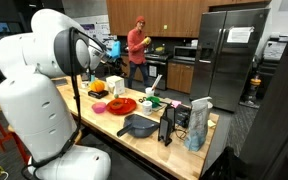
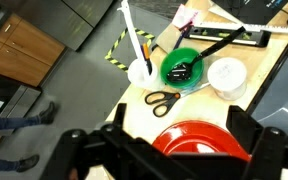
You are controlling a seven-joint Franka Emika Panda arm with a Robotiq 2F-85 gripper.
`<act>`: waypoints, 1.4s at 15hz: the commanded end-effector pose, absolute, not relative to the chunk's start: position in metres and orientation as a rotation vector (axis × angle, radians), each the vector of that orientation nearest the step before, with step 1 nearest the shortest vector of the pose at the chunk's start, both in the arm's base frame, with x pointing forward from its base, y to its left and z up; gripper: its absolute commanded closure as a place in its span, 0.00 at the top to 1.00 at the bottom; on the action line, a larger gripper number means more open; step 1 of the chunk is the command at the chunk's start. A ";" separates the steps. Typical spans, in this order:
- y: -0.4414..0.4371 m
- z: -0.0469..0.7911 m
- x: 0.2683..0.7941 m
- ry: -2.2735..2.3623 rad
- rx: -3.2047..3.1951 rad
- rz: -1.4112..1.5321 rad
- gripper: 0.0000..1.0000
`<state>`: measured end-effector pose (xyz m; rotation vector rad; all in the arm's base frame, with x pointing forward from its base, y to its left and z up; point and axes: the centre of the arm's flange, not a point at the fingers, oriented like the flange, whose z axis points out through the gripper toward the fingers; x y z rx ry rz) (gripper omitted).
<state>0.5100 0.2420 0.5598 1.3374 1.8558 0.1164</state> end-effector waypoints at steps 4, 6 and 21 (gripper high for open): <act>0.221 0.537 0.490 1.941 1.469 0.273 1.00; 0.223 0.526 0.490 1.974 1.511 0.303 1.00; 0.252 0.492 0.464 2.112 1.649 0.316 1.00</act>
